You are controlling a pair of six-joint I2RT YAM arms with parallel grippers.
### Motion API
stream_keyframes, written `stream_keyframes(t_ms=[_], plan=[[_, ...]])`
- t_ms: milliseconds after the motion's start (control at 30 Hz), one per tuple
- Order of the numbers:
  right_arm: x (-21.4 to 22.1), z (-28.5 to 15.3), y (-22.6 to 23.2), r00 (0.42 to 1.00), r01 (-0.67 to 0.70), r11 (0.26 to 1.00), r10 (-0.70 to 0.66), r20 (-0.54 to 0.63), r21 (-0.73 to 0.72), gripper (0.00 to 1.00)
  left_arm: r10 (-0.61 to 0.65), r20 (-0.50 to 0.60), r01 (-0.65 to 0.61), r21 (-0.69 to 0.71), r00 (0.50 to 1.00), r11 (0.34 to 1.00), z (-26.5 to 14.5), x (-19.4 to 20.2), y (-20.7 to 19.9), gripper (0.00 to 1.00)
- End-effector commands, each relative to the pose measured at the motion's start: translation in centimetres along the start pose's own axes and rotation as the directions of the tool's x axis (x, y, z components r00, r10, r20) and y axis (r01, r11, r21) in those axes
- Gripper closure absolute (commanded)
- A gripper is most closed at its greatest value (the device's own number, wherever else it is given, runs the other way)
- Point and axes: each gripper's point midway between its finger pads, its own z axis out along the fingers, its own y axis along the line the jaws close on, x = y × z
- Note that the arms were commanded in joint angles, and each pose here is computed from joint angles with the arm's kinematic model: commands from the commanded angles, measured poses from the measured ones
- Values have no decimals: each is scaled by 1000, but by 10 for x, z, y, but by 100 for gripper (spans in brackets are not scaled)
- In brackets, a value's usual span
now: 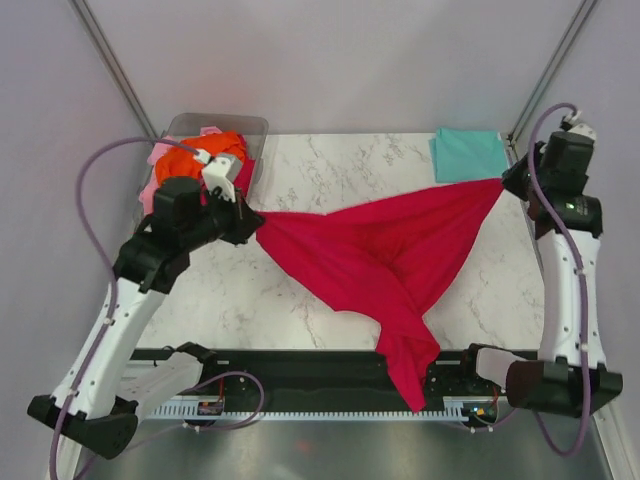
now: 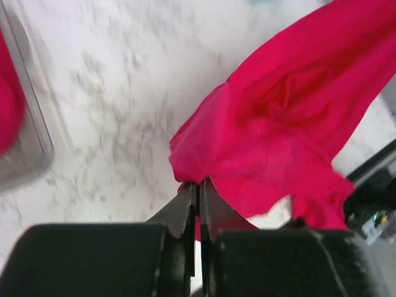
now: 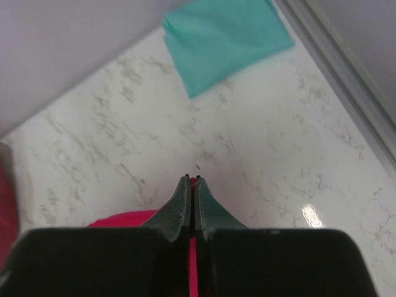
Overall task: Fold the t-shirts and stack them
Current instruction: Flatten the tshirt out
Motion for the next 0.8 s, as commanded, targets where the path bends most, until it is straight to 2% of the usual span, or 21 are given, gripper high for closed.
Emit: stream_keyframes(t_ms=[0, 100, 167, 200, 267, 367, 400, 500, 600, 700, 767], plan=[[-53, -97, 25, 983, 32, 994, -13, 182, -102, 100, 154, 266, -152, -26, 952, 988, -64, -83, -22, 98], [-70, -155, 39, 958, 56, 980, 1, 288, -189, 100, 222, 390, -238, -7, 893, 971, -102, -117, -43, 98], [-84, -194, 44, 924, 86, 971, 5, 382, -222, 100, 291, 496, -329, -12, 818, 944, -140, -144, -62, 98], [-92, -227, 44, 889, 106, 966, 14, 458, -235, 100, 304, 557, -368, 4, 773, 930, -164, -157, -77, 98], [-99, -259, 45, 848, 125, 961, 27, 530, -248, 100, 379, 621, -459, -34, 686, 888, -194, -169, -90, 98], [-110, -322, 31, 751, 96, 965, 92, 654, -246, 100, 432, 717, -549, -82, 547, 832, -248, -183, -113, 98], [-114, -347, 28, 708, 91, 962, 120, 696, -259, 100, 436, 754, -575, -96, 490, 812, -272, -187, -124, 98], [-117, -412, 11, 584, 68, 958, 189, 789, -279, 100, 456, 813, -634, -144, 362, 760, -318, -187, -143, 98], [-117, -452, -3, 498, 59, 950, 237, 834, -305, 100, 452, 857, -679, -180, 247, 712, -350, -182, -159, 98], [-124, -463, -12, 458, 40, 953, 250, 853, -301, 100, 440, 886, -740, -197, 146, 643, -365, -180, -177, 98], [-137, -444, -11, 489, 18, 963, 225, 843, -268, 100, 459, 876, -734, -214, 148, 645, -353, -193, -173, 98]])
